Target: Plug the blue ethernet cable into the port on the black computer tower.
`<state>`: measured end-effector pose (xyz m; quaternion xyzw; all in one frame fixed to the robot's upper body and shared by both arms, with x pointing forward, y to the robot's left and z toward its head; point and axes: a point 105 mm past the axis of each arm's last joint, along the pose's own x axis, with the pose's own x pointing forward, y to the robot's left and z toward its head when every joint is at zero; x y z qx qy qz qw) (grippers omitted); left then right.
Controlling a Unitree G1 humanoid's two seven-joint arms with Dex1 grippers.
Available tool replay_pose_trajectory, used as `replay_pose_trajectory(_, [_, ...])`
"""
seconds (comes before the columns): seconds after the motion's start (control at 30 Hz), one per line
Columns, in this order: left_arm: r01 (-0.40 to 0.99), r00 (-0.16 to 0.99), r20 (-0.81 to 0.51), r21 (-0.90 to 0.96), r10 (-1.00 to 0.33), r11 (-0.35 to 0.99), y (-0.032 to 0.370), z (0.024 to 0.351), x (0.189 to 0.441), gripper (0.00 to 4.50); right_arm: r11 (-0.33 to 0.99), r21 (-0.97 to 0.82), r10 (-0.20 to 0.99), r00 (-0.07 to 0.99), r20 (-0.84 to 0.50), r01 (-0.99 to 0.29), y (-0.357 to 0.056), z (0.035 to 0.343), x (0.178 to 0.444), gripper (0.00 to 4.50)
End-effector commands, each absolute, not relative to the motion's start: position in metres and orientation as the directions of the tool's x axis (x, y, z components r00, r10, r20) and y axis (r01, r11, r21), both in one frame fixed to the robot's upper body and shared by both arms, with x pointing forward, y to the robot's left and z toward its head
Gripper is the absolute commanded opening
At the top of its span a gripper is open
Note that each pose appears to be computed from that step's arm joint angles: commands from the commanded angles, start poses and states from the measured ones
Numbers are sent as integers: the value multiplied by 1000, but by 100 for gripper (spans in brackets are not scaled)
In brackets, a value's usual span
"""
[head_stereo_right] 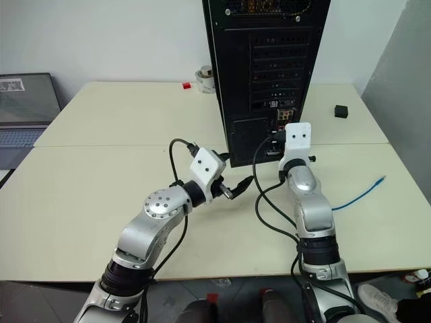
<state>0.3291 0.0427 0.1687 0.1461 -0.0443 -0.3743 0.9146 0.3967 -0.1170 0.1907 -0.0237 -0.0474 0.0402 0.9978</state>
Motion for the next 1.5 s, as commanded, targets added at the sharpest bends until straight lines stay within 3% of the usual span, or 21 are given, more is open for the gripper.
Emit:
replay_pose_trajectory(0.03, [660, 714, 16, 318, -700, 681, 43, 180, 326, 450, 998, -52, 56, 980, 189, -47, -123, 218, 397, 0])
replay_pose_trajectory(1.27, [650, 726, 10, 318, -688, 690, 47, 178, 327, 450, 997, 0, 72, 980, 183, -73, -107, 220, 414, 0])
replay_pose_trajectory(1.3, [649, 726, 8, 321, -687, 690, 48, 178, 327, 450, 997, -5, 77, 980, 182, -77, -110, 219, 413, 70])
replay_pose_trajectory(1.5, [646, 729, 7, 326, -685, 690, 51, 177, 330, 450, 994, -37, 111, 980, 164, -106, -121, 215, 410, 192])
